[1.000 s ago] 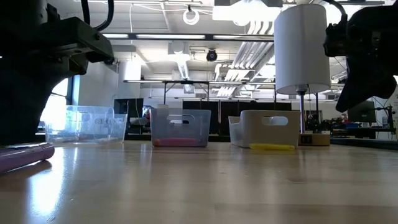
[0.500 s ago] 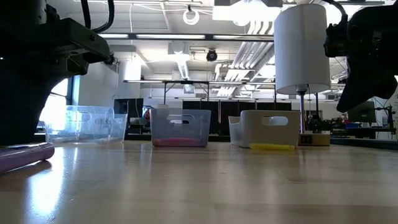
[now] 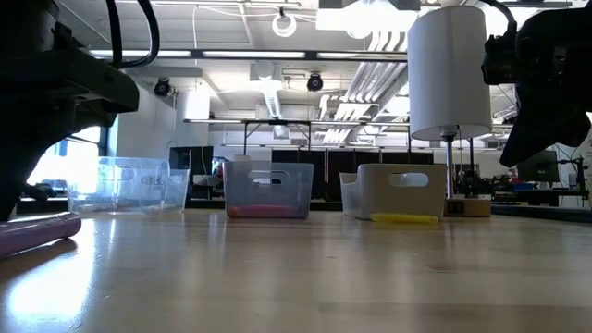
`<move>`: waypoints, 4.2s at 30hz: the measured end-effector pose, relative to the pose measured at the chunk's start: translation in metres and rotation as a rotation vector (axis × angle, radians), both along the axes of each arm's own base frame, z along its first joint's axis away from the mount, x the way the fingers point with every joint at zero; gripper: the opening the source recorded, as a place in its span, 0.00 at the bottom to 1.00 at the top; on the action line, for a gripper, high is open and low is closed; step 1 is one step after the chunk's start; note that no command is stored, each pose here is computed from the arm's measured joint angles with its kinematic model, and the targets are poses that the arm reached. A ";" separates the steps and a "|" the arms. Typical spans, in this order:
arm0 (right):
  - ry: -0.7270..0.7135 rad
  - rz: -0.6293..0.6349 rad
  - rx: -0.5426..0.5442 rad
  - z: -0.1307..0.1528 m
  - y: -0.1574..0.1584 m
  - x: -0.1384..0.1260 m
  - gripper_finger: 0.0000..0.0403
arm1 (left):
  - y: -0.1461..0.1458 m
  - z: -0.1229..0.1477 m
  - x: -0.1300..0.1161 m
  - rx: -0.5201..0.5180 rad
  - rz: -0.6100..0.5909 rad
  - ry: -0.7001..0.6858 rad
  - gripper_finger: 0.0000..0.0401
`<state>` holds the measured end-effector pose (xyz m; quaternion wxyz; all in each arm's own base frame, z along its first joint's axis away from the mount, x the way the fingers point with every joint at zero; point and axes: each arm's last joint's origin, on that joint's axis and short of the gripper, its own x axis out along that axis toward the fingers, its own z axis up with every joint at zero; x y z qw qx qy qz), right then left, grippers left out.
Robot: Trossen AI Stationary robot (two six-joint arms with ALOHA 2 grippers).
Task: Pick & Place Markers
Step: Put the purple highlighter pen into the gray bin
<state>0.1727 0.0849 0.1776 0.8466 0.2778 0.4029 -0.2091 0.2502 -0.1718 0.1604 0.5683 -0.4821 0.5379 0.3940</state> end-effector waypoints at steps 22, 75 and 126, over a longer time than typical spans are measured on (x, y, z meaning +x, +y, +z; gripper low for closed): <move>-0.041 -0.010 0.036 0.002 0.002 0.003 0.00 | -0.002 -0.001 -0.005 -0.106 -0.131 0.103 0.21; -0.002 0.245 -0.114 0.002 0.003 0.004 0.00 | 0.022 -0.011 0.066 -0.075 0.174 0.094 0.13; -1.010 0.353 -0.259 0.113 0.000 0.019 0.37 | 0.073 0.238 0.188 0.793 -0.335 -1.186 0.14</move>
